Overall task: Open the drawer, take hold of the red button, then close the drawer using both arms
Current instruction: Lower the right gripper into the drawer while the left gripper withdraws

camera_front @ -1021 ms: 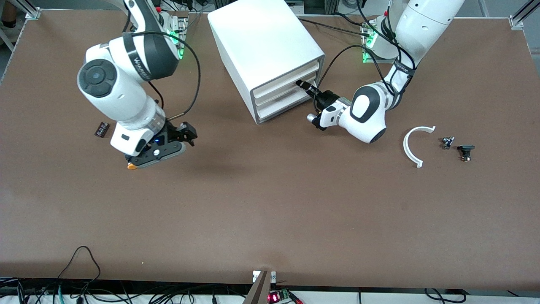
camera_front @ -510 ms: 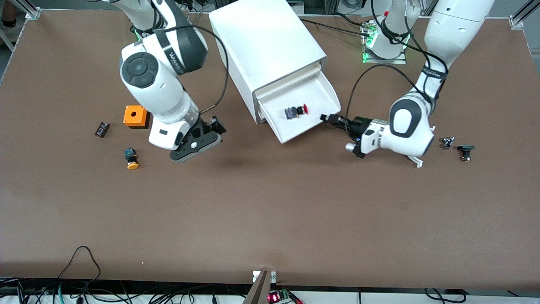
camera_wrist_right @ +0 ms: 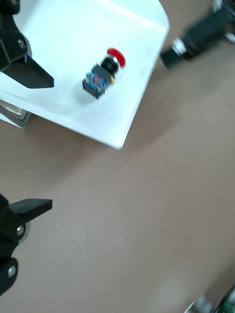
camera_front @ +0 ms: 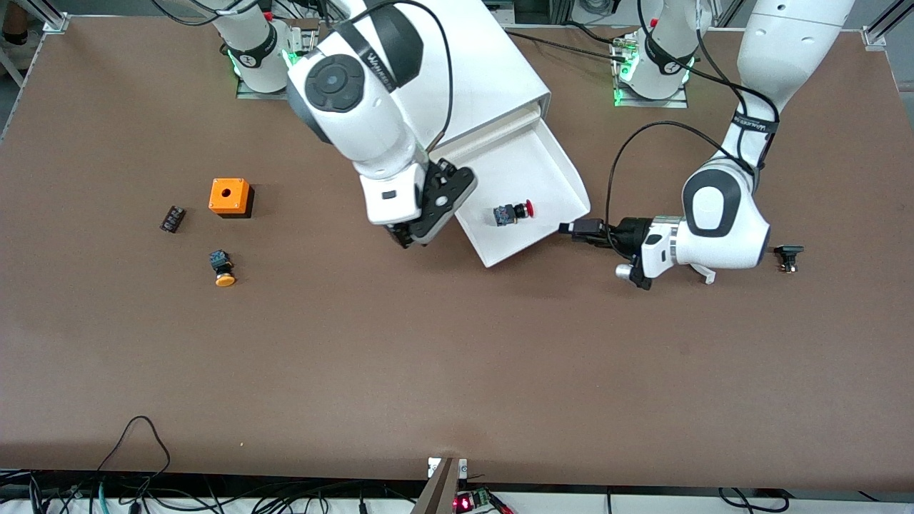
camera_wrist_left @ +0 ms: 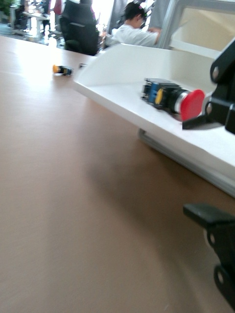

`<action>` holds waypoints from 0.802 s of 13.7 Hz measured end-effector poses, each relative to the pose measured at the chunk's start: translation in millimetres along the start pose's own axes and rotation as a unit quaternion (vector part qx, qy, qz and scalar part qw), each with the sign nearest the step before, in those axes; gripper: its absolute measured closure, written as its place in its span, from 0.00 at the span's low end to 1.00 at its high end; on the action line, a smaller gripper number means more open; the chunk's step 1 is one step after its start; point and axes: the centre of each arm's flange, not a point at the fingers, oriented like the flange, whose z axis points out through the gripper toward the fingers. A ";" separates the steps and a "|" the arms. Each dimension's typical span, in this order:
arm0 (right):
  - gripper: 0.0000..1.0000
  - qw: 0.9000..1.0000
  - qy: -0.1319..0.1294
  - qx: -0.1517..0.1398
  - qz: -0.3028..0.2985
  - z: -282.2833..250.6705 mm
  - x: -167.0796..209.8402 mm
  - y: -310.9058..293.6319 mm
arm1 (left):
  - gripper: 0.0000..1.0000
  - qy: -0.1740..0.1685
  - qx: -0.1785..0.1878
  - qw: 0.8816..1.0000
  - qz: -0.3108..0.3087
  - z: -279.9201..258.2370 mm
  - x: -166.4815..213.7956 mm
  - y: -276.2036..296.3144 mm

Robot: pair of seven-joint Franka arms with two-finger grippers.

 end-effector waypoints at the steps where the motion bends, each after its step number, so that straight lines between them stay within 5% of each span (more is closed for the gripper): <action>1: 0.00 0.999 -0.002 0.005 -0.039 6.4 3.2 -9.5 | 0.13 0.016 0.017 1.000 0.009 -9.5 3.0 3.8; 3: 0.00 0.992 -0.005 0.012 -0.125 17.9 8.2 -24.8 | 0.00 0.079 0.078 0.993 0.028 -41.5 13.9 5.0; 6: 0.00 0.975 -0.011 0.026 -0.221 45.8 16.7 -45.7 | 0.00 0.188 0.133 0.972 0.047 -109.9 22.8 17.5; 11: 0.00 0.959 -0.021 0.022 -0.281 89.8 35.3 -79.9 | 0.00 0.220 0.164 0.958 0.081 -158.9 12.3 48.4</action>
